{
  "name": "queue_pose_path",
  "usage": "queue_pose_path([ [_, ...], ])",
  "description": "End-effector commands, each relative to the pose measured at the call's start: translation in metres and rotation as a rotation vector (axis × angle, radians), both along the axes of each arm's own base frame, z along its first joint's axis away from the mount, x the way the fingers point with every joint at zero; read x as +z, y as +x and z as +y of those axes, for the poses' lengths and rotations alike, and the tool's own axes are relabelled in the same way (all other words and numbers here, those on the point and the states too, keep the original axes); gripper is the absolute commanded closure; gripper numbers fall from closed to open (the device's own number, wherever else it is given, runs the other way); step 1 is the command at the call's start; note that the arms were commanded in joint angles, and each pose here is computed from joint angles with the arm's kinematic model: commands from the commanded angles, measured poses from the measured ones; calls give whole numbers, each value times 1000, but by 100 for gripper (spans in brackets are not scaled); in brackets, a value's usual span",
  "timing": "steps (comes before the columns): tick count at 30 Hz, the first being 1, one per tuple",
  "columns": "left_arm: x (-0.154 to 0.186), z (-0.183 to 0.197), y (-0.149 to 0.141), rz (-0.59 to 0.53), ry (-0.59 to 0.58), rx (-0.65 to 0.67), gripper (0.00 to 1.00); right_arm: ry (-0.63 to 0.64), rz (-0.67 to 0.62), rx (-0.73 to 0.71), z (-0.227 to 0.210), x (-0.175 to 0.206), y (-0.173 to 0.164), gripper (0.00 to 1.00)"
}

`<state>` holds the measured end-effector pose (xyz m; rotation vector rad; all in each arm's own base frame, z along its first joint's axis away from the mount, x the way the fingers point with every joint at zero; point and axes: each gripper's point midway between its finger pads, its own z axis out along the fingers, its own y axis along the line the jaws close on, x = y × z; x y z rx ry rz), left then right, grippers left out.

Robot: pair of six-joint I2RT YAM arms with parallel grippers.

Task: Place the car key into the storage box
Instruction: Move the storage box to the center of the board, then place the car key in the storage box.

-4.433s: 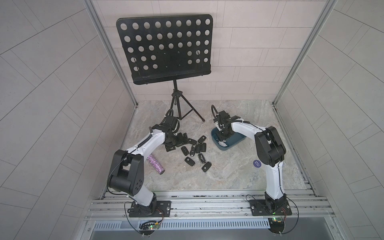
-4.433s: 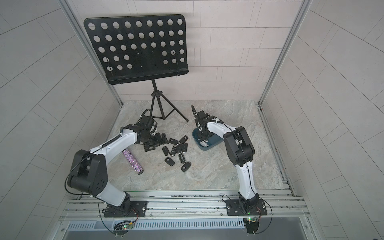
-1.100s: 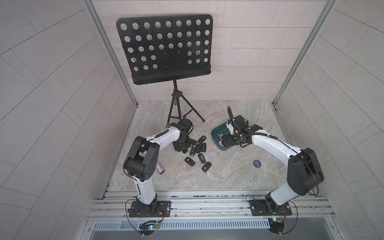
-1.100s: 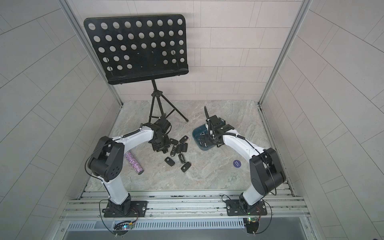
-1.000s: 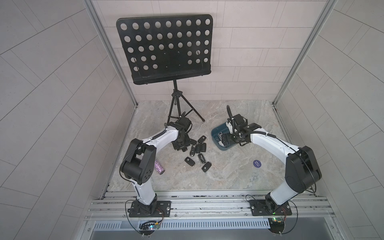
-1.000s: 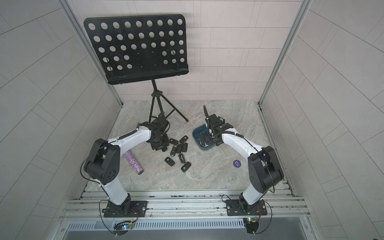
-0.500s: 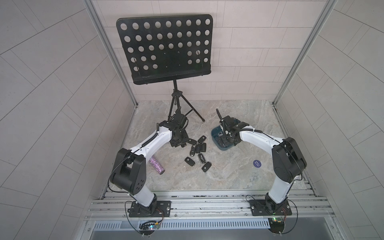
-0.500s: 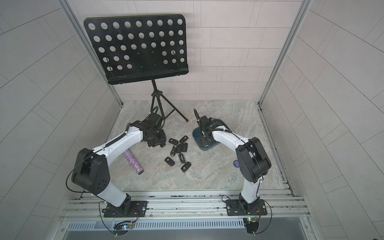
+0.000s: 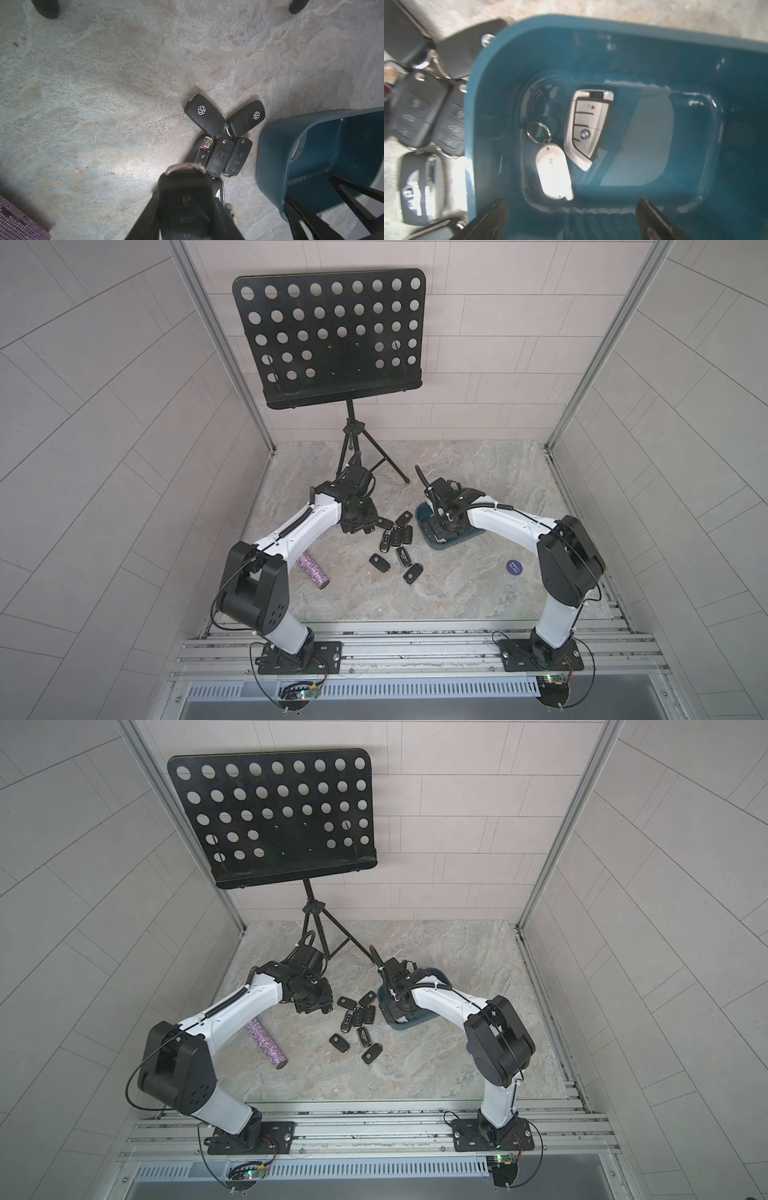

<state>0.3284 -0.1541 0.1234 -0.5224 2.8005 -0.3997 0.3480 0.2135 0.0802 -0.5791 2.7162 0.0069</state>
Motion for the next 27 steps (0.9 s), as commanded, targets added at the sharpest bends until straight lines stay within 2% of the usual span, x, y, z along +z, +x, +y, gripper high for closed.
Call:
queue_pose_path([
  [1,11,0,1,-24,-11,-12,70,54,33,-2,14,4,-4,0],
  [6,15,-8,6,-35,-19,-32,70,84,22,-12,16,16,-2,0],
  [12,22,-35,15,-49,-38,-86,70,153,-37,-92,-13,49,-2,0],
  [17,27,-75,23,-58,-59,-156,70,242,-63,-149,-39,72,-18,1],
  [27,30,-176,27,-79,-111,-314,69,386,-64,-247,-69,76,-63,1],
])
